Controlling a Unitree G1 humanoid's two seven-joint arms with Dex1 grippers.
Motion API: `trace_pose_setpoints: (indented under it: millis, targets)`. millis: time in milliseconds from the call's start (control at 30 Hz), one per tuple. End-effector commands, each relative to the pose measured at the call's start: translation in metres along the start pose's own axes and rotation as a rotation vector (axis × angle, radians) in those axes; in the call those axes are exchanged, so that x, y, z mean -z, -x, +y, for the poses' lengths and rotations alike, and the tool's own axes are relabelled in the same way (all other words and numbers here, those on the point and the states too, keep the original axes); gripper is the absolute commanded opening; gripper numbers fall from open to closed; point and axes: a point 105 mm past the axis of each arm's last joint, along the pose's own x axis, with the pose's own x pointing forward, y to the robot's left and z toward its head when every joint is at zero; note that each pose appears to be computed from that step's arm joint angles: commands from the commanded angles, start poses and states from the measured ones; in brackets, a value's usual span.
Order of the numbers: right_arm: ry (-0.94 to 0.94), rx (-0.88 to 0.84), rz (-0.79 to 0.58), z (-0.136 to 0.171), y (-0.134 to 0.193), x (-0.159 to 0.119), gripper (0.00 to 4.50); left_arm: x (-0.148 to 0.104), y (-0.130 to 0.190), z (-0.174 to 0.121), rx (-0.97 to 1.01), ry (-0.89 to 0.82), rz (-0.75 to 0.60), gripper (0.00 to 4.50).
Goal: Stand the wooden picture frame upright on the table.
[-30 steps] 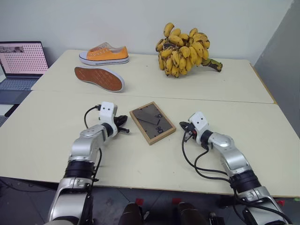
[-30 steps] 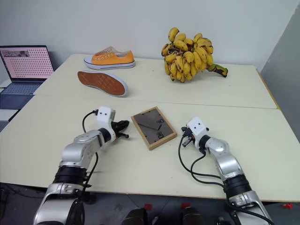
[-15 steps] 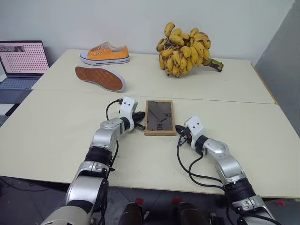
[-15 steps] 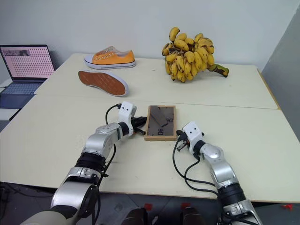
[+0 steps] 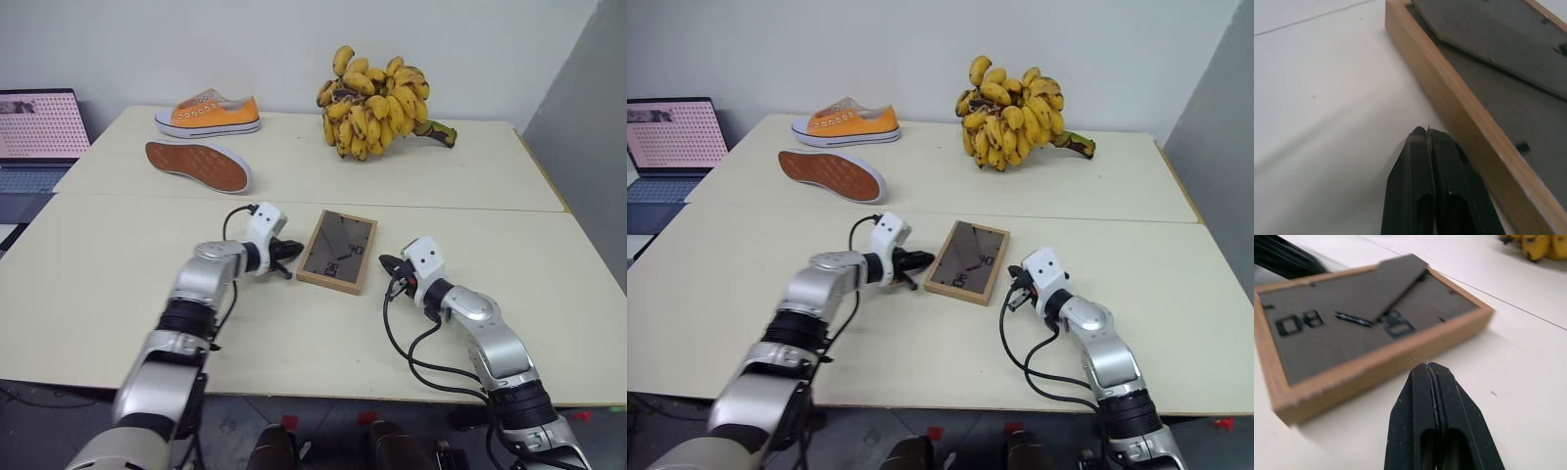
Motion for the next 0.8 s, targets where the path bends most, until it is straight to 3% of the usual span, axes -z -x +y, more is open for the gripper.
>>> trace_pose_setpoints:
  millis: [33,267,500,800]
  targets:
    - [0.034,0.017,-0.039,-0.007,0.008,-0.008,0.0,-0.02,0.027,-0.01,0.157,0.077,0.046,0.24]
    - [0.09,0.028,-0.006,-0.004,0.011,0.005,0.0,-0.033,0.039,-0.019,0.383,0.396,0.064,1.56]
    - [0.196,0.05,0.01,-0.005,0.01,0.008,0.0,-0.024,0.025,-0.018,0.393,0.41,0.103,3.05]
    - [0.251,0.005,0.014,0.015,-0.017,0.011,0.0,-0.019,0.0,-0.017,0.361,0.436,0.13,3.05]
